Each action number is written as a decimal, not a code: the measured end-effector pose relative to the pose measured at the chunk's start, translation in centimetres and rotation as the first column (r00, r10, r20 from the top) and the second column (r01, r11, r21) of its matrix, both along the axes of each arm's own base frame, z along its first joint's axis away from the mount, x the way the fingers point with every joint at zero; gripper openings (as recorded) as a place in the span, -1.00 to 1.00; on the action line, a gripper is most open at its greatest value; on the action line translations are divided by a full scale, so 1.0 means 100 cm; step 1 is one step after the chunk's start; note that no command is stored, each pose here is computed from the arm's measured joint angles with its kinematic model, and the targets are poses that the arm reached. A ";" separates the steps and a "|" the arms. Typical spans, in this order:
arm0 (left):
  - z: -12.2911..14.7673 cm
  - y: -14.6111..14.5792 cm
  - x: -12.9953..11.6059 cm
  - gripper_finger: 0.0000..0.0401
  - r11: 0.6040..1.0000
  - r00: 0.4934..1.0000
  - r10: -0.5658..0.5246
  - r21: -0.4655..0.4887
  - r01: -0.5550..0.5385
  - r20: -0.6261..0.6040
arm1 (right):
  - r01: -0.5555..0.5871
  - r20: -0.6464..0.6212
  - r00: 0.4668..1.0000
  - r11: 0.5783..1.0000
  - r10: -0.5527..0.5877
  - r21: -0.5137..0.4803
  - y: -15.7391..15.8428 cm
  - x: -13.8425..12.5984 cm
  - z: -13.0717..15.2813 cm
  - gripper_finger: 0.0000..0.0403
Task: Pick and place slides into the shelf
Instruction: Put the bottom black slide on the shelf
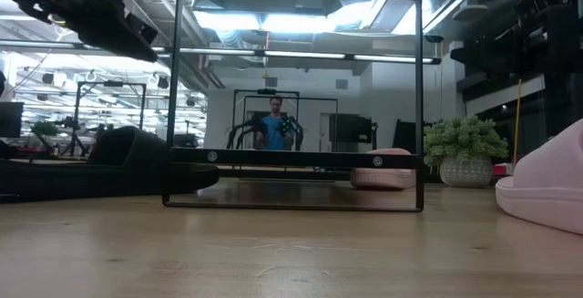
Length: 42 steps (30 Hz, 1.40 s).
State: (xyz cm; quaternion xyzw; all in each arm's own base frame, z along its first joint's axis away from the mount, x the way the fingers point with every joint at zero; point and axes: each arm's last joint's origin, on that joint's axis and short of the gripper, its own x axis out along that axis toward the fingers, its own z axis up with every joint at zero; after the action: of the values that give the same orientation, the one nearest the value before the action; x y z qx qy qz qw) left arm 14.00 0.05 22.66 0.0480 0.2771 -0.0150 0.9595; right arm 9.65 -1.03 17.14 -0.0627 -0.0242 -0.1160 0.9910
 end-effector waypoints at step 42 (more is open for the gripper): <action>0.020 -0.096 0.046 -1.00 0.992 0.941 0.058 0.123 -0.018 -0.334 | -0.039 -0.011 0.999 0.997 0.039 0.072 0.001 0.001 -0.002 -0.96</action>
State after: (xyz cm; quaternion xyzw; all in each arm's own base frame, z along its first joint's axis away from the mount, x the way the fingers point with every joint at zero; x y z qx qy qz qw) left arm 18.59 -9.53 24.65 0.0961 0.4383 0.0121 0.8936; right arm 9.76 -0.94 16.90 -0.0270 -0.0153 -0.0970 0.9948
